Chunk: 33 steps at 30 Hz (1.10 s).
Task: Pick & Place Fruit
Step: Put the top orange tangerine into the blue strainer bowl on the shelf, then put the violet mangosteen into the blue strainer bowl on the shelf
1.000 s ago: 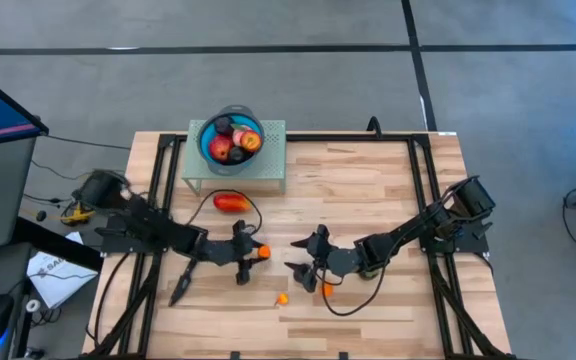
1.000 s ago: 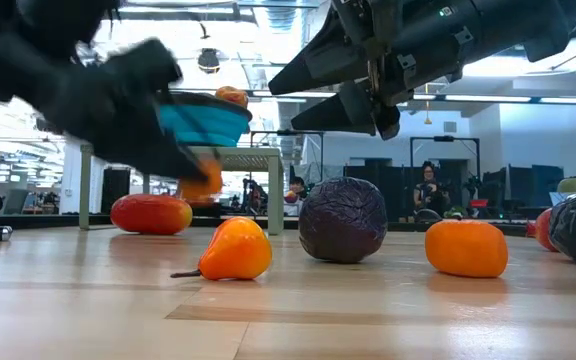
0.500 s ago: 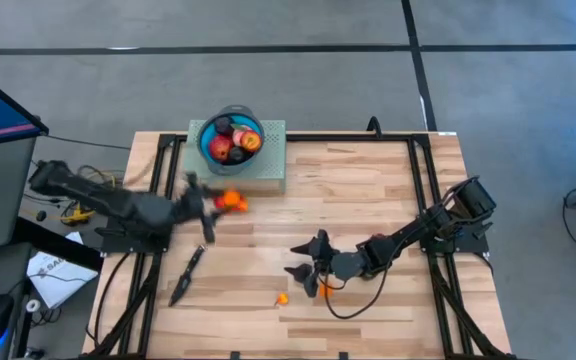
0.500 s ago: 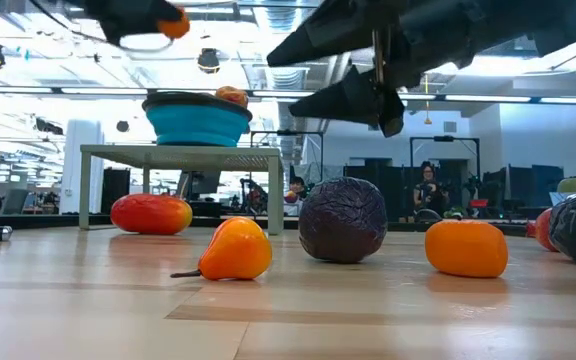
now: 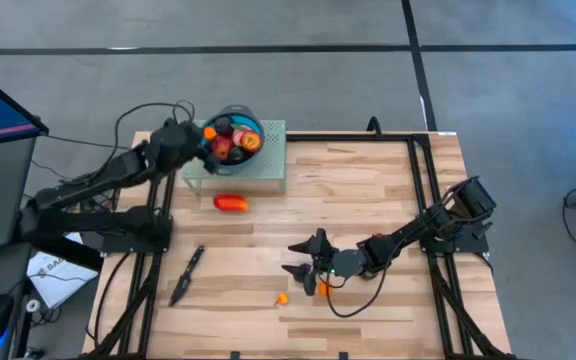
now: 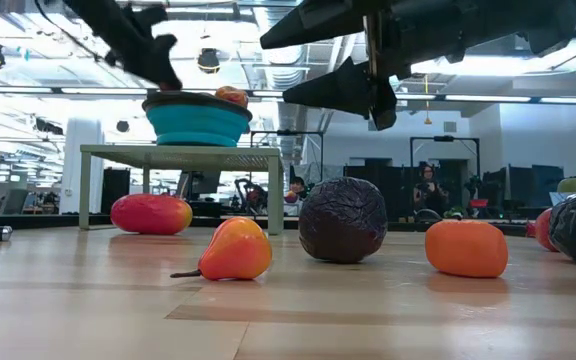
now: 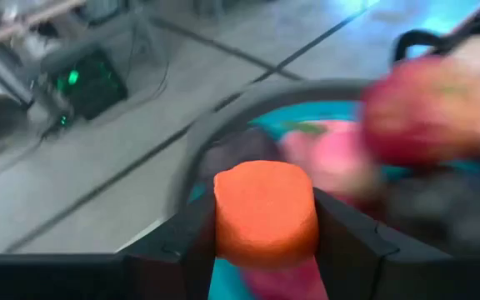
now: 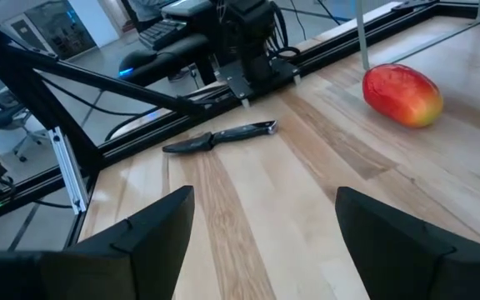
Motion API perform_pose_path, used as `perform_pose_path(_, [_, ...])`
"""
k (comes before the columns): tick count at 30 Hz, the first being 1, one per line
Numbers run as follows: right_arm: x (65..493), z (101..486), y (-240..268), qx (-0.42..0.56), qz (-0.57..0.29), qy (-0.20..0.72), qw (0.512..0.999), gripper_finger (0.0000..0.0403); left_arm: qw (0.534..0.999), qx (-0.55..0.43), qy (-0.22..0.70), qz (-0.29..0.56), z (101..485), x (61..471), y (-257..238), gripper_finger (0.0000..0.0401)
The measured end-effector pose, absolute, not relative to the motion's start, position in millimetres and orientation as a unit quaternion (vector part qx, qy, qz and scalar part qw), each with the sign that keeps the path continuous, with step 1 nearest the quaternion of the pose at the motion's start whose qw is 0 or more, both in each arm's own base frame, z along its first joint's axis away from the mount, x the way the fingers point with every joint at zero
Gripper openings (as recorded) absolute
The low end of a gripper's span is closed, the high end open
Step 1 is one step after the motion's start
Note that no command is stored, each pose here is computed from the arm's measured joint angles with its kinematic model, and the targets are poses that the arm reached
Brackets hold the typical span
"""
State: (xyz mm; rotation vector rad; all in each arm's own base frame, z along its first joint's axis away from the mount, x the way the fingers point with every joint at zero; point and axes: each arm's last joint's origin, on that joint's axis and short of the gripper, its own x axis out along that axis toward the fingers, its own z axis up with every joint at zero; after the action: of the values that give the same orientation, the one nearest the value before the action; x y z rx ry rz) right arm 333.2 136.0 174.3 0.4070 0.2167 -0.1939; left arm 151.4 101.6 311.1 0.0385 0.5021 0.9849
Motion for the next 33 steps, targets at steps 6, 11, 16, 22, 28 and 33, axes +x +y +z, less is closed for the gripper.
perform_pose_path(6, [333, 175, 137, 0.202, -0.094, 0.106, 0.969, 0.0286, 0.838, -0.033, 0.253, 0.481, 300, 141, 141, 0.0194])
perform_pose_path(11, [333, 175, 137, 0.202, -0.095, 0.106, 0.969, 0.0286, 0.845, -0.056, 0.247, 0.47, 299, 134, 150, 0.0264])
perform_pose_path(16, [333, 175, 137, 0.202, -0.095, 0.106, 0.969, 0.0286, 0.862, -0.032, 0.215, 0.457, 314, 125, 135, 0.0304])
perform_pose_path(22, [327, 169, 143, 0.179, -0.102, 0.137, 0.969, 0.0286, 0.949, -0.025, 0.116, 0.291, 338, 117, 80, 0.0303])
perform_pose_path(28, [293, 188, 160, 0.113, -0.088, 0.214, 0.966, 0.0286, 0.989, -0.004, 0.118, 0.087, 312, 123, 24, 0.0282])
perform_pose_path(33, [253, 215, 164, 0.084, -0.102, 0.319, 0.939, 0.0286, 0.988, 0.026, 0.145, 0.05, 270, 145, -17, 0.027])
